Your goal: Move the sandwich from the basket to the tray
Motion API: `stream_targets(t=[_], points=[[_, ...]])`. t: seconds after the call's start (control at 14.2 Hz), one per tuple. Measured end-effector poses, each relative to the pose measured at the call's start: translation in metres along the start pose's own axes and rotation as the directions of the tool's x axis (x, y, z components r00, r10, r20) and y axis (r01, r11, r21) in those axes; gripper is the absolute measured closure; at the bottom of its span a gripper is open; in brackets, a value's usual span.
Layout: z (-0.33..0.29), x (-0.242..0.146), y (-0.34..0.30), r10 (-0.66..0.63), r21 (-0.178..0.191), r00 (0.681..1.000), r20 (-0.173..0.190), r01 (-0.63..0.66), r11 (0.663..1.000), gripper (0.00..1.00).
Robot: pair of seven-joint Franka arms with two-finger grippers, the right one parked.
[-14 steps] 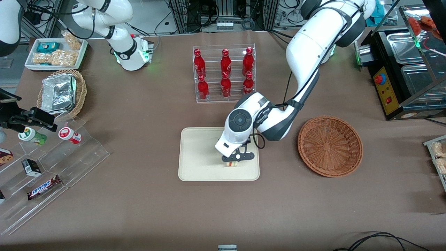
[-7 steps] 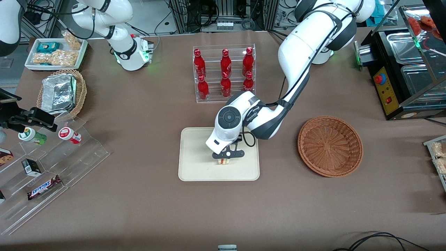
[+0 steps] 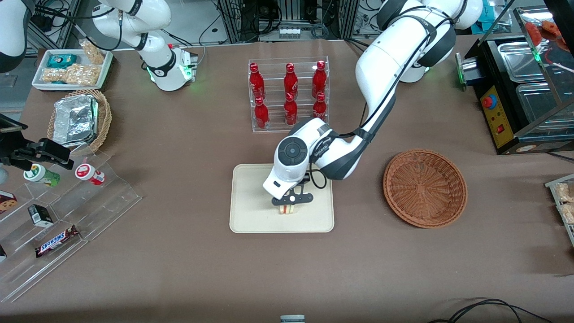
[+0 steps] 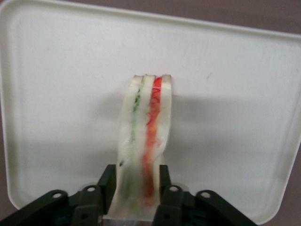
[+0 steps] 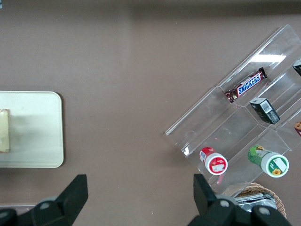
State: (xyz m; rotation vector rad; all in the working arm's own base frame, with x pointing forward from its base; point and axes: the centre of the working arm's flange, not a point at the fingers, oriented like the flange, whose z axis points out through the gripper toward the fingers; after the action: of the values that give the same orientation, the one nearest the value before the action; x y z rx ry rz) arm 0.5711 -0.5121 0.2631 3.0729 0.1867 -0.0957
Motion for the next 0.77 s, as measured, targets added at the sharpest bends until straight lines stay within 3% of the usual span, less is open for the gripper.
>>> stream_targets(t=[0.21, 0.35, 0.56, 0.77], points=[[-0.020, 0.022, -0.024, -0.046, 0.087, 0.999, 0.006, 0.046, 0.995, 0.18], [-0.068, 0.031, -0.035, -0.071, 0.108, 0.997, -0.002, 0.071, 0.992, 0.00], [-0.170, 0.035, -0.071, -0.112, 0.115, 0.994, -0.016, 0.113, 0.987, 0.00], [-0.244, 0.034, -0.120, -0.121, 0.117, 0.992, 0.032, 0.117, 0.986, 0.00]])
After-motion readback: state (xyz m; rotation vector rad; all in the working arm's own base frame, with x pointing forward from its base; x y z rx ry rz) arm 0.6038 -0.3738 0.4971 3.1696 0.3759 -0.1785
